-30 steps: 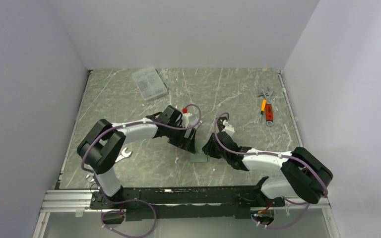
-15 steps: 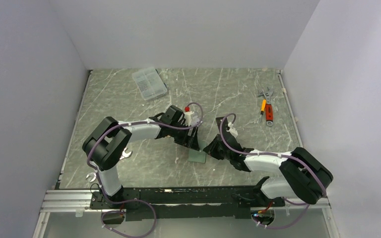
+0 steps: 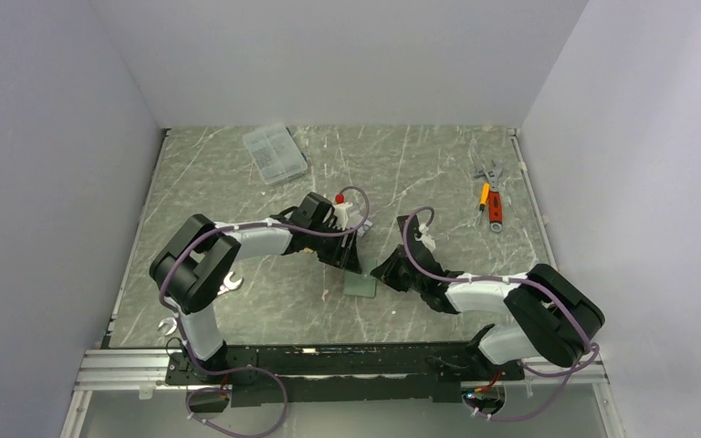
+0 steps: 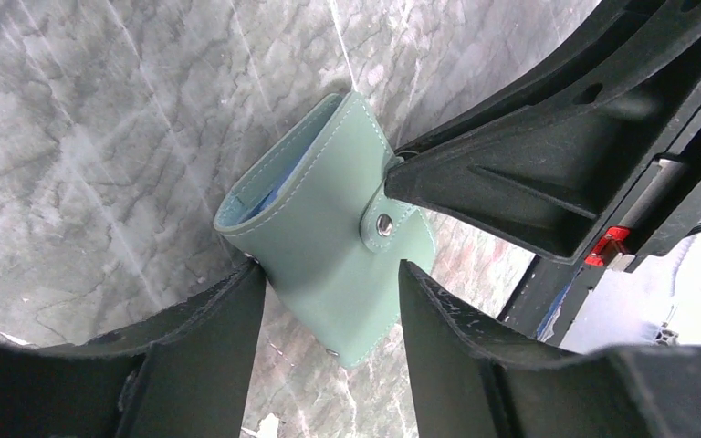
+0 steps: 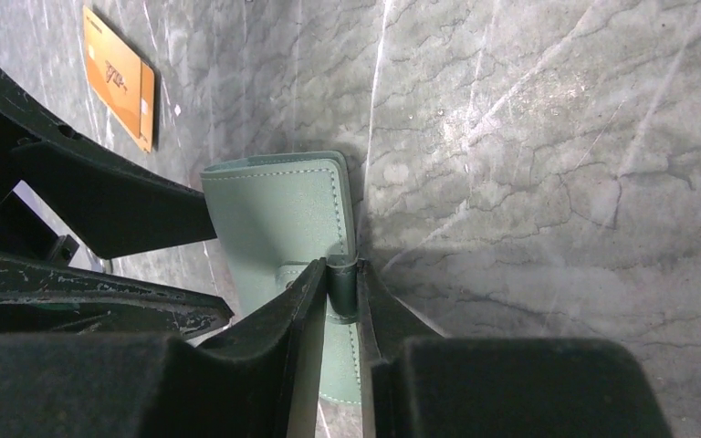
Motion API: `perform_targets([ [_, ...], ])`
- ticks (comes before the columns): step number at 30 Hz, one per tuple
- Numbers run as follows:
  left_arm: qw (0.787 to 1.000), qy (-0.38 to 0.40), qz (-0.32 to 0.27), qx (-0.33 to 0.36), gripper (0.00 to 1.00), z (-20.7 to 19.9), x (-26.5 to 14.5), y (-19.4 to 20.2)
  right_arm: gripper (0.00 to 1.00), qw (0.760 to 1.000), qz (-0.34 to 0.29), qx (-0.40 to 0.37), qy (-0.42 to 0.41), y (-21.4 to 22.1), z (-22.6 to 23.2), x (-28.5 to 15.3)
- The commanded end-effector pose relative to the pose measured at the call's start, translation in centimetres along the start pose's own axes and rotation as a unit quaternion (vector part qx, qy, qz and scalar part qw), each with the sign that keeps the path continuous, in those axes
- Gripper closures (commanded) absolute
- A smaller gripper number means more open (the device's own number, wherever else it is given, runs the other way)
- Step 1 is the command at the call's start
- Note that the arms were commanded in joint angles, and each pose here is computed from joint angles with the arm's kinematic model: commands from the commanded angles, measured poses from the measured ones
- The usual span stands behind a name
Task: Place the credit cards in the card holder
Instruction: Open the card holder at the center of the board.
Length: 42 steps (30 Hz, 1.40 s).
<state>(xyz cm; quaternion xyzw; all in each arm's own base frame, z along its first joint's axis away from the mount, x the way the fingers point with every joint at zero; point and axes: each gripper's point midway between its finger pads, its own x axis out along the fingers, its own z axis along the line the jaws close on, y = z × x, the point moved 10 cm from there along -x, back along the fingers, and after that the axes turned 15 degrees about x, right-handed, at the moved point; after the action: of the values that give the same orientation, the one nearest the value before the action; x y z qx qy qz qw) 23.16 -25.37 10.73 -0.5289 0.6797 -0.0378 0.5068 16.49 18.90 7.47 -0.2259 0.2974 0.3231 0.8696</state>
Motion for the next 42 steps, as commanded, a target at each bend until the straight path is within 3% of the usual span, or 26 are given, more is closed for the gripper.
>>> perform_targets([
  [1,0.988,0.147,-0.019,0.036,0.43,-3.6,-0.5,-0.6,0.79,0.984,0.041,-0.019,0.171,1.6,-7.4,-0.7],
  [4,0.985,0.164,-0.022,0.043,0.48,-3.8,-0.5,-0.7,0.74,0.985,0.043,-0.007,0.168,1.6,-8.0,-0.8],
  [8,0.984,0.167,-0.028,0.049,0.51,-3.7,-0.2,-1.1,0.59,0.986,0.046,0.001,0.16,1.3,-8.4,-1.0],
  [10,0.984,0.168,-0.03,0.049,0.53,-3.5,0.1,-1.3,0.56,0.988,0.045,0.003,0.147,1.3,-8.3,-1.2],
  [15,0.985,0.158,-0.034,0.058,0.75,-3.2,0.5,-2.2,0.53,0.993,0.048,0.003,0.11,1.2,-8.1,-1.6],
  [17,0.986,0.153,-0.035,0.056,0.76,-3.1,0.5,-2.4,0.51,0.994,0.048,0.001,0.099,1.1,-7.9,-1.8],
  [20,0.988,0.144,-0.038,0.049,0.75,-2.7,0.5,-2.6,0.49,0.996,0.044,-0.001,0.082,1.1,-7.9,-2.0],
  [24,0.99,0.134,-0.032,0.043,0.5,-2.3,0.8,-2.2,0.49,0.996,0.053,-0.005,0.065,1.2,-7.7,-2.3],
  [27,0.992,0.121,-0.027,0.037,0.43,-2.0,1.1,-1.8,0.49,0.997,0.057,-0.002,0.058,1.3,-7.8,-2.4],
  [35,0.995,0.103,-0.008,0.013,0.52,-0.7,2.8,-1.0,0.52,0.997,0.066,-0.007,0.026,1.5,-7.5,-2.5],
  [42,0.993,0.118,-0.001,-0.003,0.5,-0.4,3.7,-0.9,0.52,0.995,0.093,-0.025,-0.016,1.7,-6.7,-2.3],
])
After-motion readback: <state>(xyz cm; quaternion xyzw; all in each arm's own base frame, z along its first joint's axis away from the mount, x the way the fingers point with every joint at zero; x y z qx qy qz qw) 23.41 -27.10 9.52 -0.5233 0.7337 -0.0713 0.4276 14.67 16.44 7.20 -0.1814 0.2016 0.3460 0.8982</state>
